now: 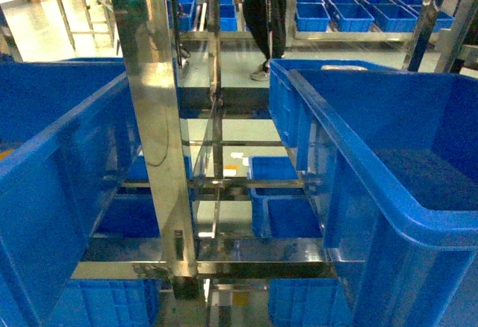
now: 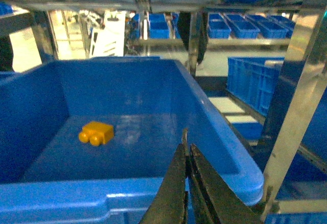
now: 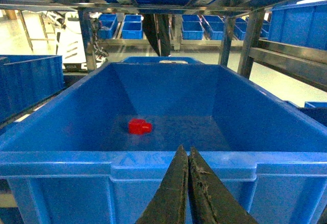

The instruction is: Sort and place red and yellow blocks in left bins

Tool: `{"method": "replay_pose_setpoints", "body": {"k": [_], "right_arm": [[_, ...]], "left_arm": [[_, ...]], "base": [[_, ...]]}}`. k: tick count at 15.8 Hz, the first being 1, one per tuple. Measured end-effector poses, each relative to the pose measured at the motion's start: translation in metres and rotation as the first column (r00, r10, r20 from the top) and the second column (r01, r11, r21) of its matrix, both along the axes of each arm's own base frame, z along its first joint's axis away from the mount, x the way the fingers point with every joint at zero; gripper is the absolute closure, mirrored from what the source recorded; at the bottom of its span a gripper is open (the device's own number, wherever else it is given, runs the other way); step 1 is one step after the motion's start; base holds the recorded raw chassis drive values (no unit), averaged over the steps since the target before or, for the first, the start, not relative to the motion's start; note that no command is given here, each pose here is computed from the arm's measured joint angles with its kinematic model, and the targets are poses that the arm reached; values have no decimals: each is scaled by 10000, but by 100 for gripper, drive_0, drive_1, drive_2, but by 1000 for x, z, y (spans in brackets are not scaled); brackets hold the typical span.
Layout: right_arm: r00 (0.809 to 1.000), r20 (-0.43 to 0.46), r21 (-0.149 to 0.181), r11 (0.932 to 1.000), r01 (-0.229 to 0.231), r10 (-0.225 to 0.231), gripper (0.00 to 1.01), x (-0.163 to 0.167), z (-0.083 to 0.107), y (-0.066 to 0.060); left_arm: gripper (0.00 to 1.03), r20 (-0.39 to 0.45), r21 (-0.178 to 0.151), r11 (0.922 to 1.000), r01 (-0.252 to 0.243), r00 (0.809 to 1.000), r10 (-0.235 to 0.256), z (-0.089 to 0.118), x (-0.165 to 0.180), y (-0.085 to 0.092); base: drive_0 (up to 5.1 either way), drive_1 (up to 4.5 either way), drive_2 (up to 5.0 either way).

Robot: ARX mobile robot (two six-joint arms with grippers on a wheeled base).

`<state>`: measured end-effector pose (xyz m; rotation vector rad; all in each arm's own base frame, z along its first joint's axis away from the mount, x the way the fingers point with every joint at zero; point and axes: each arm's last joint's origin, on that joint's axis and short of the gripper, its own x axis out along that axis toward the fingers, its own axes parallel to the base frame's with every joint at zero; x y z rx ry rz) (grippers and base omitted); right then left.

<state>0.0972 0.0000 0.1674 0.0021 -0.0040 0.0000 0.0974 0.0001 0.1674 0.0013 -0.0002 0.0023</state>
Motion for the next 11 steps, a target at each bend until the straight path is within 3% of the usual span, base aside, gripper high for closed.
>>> {"method": "replay_pose_setpoints", "body": {"k": [7,8,11], "right_arm": [[10000,-4,0,10000,0,0,99,0,0,0],[10000,-4,-4,10000,0,0,94,0,0,0],[10000,-4,-4,10000,0,0,61,0,0,0]], "left_arm": [[99,4,-8,10000,15,10000,-15,0,0,0],[90,4,-11,10000,11,10000,-11,0,0,0],[58,4,-11,10000,11,10000,-11,0,0,0]], "base": [[0,0,0],[0,0,0],[0,0,0]]}}
